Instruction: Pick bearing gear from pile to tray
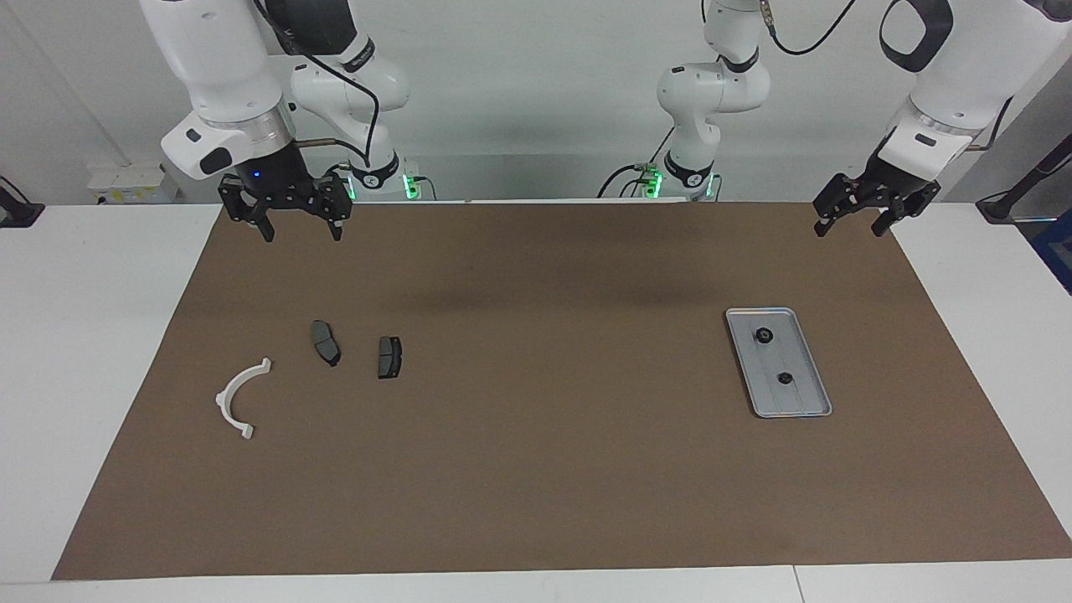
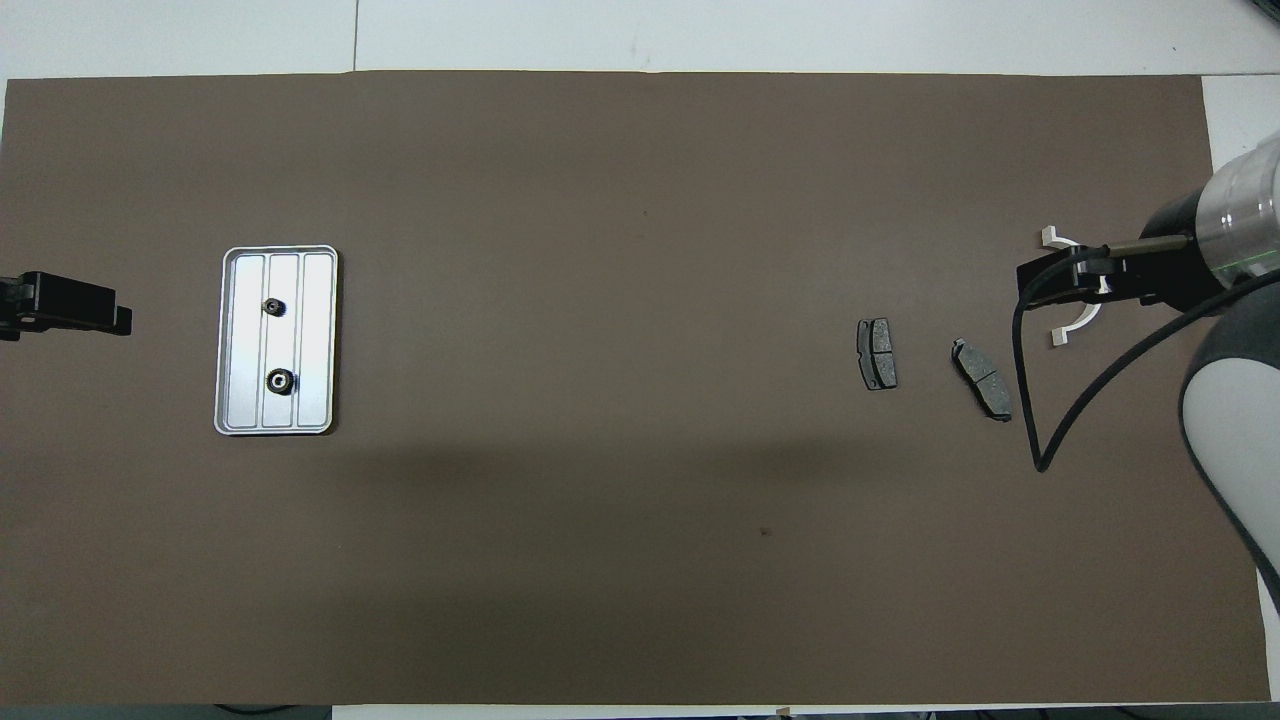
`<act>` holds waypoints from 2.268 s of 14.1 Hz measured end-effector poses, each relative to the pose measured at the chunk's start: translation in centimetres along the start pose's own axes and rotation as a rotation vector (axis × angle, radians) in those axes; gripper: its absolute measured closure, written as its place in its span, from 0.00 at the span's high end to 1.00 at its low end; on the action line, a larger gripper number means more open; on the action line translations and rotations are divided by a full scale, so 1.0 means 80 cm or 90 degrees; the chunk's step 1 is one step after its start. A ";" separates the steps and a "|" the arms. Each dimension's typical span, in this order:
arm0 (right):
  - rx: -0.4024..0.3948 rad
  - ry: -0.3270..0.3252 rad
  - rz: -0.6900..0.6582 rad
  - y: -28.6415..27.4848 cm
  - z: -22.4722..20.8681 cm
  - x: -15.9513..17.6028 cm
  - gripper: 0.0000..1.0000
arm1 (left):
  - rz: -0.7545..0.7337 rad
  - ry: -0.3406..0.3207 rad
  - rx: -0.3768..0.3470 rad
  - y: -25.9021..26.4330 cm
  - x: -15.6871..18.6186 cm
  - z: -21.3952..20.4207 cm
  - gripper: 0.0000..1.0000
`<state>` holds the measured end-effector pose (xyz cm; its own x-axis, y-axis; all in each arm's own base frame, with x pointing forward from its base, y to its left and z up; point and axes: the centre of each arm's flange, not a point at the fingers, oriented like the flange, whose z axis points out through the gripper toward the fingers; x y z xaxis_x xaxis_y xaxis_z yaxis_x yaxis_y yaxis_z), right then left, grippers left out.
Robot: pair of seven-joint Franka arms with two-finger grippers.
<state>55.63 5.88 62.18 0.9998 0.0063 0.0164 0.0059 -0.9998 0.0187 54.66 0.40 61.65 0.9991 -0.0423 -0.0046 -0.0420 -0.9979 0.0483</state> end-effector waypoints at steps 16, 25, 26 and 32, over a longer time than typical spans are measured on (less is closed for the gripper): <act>0.013 0.000 -0.001 -0.004 -0.001 -0.001 1.00 | 0.044 -0.035 0.048 0.037 0.000 0.006 1.00; 0.013 0.000 -0.001 -0.004 -0.001 -0.001 1.00 | 0.042 -0.036 0.048 0.036 -0.001 0.007 1.00; 0.013 0.000 -0.001 -0.004 -0.002 -0.001 1.00 | 0.042 -0.036 0.048 0.036 -0.001 0.007 1.00; 0.013 0.000 -0.001 -0.004 -0.002 -0.001 1.00 | 0.042 -0.037 0.048 0.035 -0.001 0.007 1.00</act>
<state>55.53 6.23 62.29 0.9998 0.0082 0.0165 0.0082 -1.0000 -0.0020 54.46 -2.45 61.25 0.9922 -0.1081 -0.0621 -0.1098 -0.9936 -0.0254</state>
